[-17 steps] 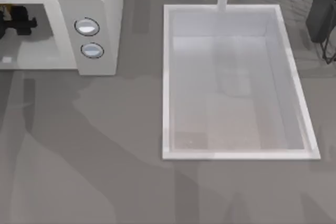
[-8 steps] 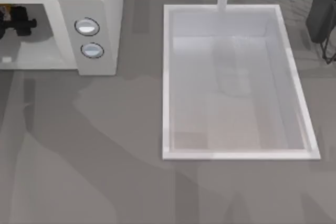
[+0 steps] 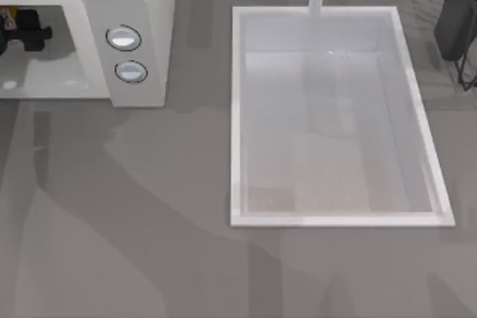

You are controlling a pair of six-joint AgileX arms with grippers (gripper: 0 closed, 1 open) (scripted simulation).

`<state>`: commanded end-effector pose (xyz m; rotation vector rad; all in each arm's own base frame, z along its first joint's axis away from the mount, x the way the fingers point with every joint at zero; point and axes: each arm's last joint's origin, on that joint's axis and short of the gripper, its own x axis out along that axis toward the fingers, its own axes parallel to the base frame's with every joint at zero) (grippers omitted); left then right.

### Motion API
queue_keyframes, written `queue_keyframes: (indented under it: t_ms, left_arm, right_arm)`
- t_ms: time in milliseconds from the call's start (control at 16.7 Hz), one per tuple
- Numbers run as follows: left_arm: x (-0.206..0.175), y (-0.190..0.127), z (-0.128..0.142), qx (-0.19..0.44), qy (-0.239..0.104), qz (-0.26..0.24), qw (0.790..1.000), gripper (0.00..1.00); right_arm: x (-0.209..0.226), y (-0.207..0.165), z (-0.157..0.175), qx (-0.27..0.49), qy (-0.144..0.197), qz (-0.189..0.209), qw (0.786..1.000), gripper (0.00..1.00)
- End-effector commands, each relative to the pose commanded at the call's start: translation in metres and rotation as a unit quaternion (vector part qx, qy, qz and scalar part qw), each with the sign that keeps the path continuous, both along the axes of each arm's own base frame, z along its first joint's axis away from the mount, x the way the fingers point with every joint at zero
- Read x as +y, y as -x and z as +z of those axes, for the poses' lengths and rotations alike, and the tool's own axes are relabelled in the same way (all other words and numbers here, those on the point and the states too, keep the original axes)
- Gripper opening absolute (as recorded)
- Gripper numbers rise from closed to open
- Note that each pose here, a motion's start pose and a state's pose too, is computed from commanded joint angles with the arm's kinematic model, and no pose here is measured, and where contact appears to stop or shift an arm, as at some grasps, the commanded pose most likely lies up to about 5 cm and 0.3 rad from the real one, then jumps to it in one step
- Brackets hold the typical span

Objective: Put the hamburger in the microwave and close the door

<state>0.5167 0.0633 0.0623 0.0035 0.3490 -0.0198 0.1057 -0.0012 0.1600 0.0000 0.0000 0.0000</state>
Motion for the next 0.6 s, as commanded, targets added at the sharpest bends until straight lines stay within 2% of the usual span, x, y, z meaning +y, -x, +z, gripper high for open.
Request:
queue_keyframes:
  t_ms: [240,600]
  left_arm:
    - [0.0000,0.0000,0.0000,0.000,0.000,0.000,1.000,0.98]
    - [0.0000,0.0000,0.0000,0.000,0.000,0.000,1.000,1.00]
  right_arm:
    - [0.0000,0.0000,0.0000,0.000,0.000,0.000,1.000,1.00]
    - [0.0000,0.0000,0.0000,0.000,0.000,0.000,1.000,1.00]
